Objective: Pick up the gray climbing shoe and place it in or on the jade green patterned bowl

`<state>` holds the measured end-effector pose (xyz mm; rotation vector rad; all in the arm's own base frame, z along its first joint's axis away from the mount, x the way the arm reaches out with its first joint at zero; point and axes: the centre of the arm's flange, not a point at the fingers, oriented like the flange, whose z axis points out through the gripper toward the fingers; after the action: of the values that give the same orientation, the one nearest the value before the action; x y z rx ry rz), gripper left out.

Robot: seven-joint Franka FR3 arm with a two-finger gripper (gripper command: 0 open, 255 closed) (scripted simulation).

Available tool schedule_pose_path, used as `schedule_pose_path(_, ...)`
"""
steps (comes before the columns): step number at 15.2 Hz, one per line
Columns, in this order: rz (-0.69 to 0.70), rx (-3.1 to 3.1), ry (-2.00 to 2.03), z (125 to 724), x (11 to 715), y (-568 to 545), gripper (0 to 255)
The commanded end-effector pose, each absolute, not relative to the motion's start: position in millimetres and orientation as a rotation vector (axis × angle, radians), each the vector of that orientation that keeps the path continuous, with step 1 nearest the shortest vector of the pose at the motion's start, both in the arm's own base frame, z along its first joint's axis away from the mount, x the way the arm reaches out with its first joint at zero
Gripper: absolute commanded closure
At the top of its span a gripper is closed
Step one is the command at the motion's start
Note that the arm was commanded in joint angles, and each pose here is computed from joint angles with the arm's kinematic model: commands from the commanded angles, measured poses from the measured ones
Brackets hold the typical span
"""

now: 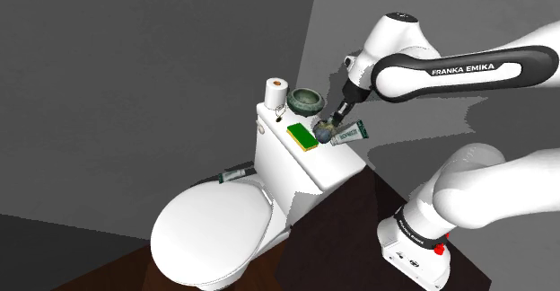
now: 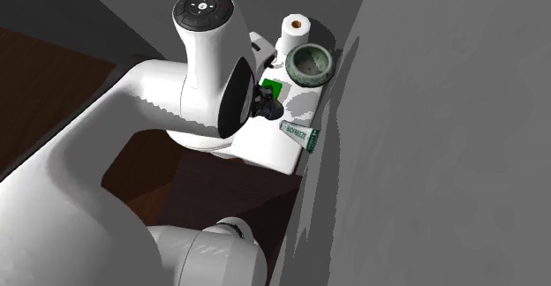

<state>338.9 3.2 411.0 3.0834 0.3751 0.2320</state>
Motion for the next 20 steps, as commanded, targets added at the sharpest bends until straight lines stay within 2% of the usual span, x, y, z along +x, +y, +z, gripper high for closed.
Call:
schedule_pose_path(1,0.233,3.083,0.375,422,339,4,255)
schedule_pose_path(9,0.233,3.083,0.375,462,339,4,255)
schedule_pose_path(20,0.233,3.083,0.375,472,460,-75,255)
